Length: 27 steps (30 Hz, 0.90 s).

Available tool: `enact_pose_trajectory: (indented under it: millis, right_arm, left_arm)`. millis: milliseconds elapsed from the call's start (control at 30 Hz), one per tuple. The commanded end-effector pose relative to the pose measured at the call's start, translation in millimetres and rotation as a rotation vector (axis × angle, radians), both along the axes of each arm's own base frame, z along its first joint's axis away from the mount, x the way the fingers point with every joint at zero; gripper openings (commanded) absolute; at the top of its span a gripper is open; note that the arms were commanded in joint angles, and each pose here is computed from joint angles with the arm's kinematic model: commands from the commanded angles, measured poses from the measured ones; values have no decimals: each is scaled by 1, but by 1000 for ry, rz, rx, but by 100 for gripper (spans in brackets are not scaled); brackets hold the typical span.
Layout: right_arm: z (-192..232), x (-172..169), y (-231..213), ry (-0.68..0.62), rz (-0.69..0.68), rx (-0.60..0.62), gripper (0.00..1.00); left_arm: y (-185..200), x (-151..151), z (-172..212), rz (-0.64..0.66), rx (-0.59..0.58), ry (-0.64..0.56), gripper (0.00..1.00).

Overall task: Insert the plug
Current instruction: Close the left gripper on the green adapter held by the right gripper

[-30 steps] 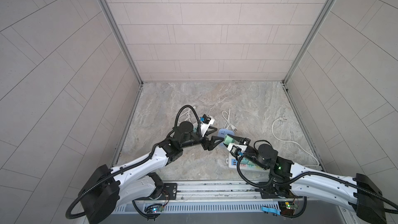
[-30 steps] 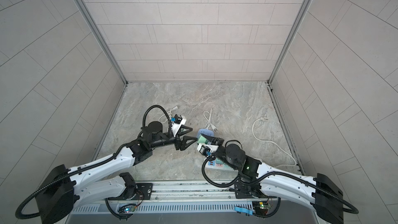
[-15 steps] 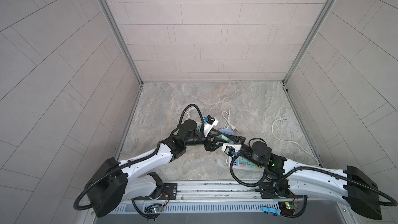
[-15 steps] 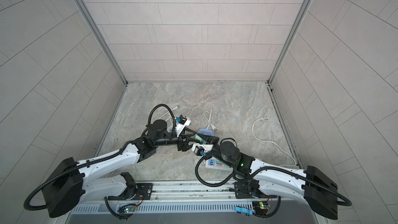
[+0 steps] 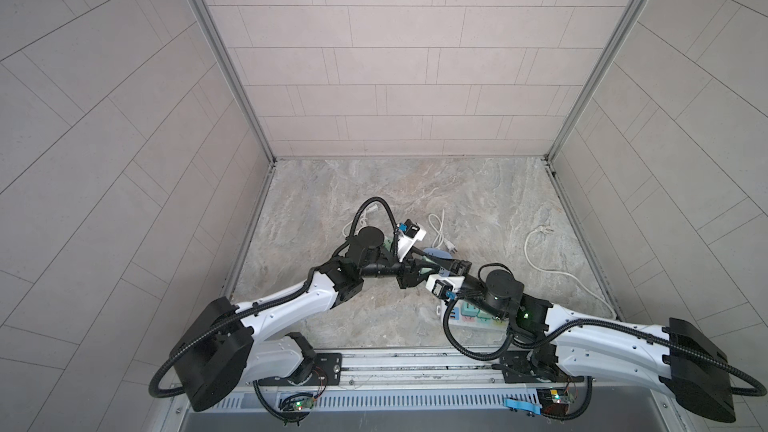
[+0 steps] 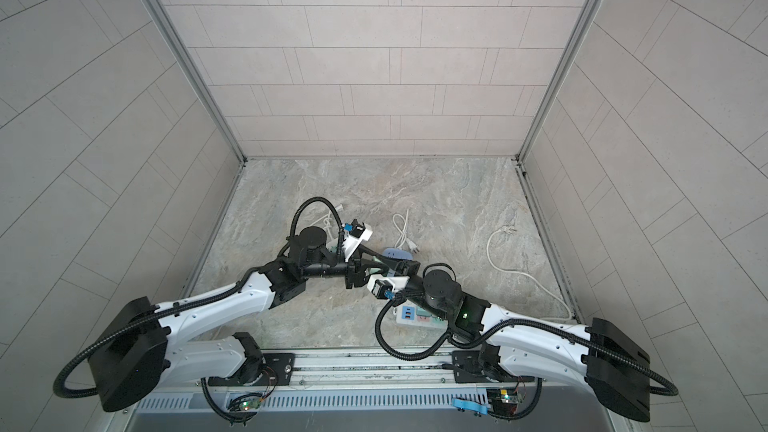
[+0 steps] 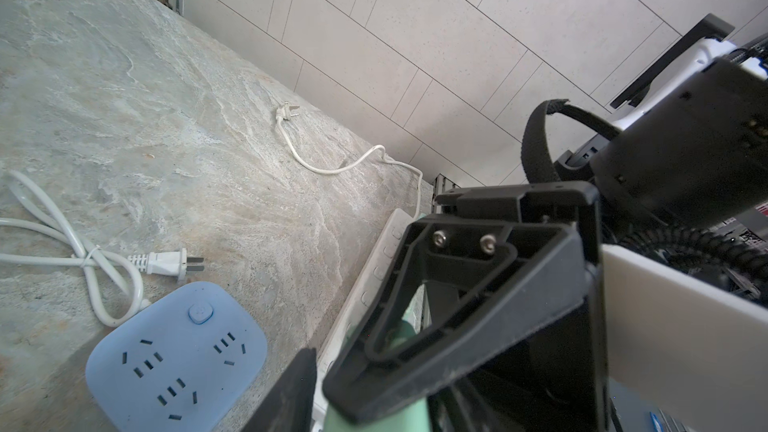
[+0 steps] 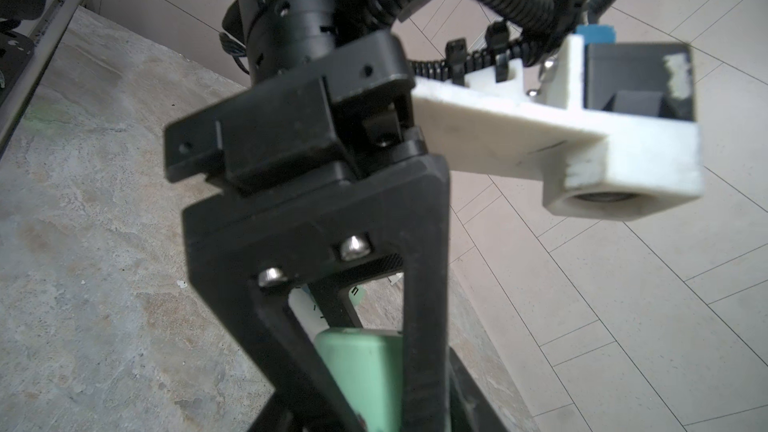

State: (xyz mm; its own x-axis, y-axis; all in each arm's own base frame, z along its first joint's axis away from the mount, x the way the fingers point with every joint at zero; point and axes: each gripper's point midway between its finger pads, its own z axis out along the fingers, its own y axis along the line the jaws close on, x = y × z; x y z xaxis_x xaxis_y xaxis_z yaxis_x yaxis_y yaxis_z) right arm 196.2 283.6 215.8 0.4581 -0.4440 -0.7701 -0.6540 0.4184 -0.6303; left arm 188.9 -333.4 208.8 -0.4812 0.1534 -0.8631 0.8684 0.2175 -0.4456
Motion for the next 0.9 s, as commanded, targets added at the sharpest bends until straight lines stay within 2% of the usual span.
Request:
enact_pose_trajectory:
  millis: [0, 333, 600, 867]
  right_arm:
    - [24, -1, 2, -47, 12, 63, 0]
    - [19, 6, -2, -74, -27, 20, 0]
    - [15, 7, -14, -73, -58, 39, 0]
    - [0, 9, -23, -85, -80, -30, 0]
  left_arm:
    - [-7, -6, 7, -51, -4, -24, 47]
    - [-13, -15, 2, -94, 41, -39, 41]
    - [-18, -17, -2, -111, 57, -34, 34]
    - [-15, -18, 3, -100, 42, -46, 38]
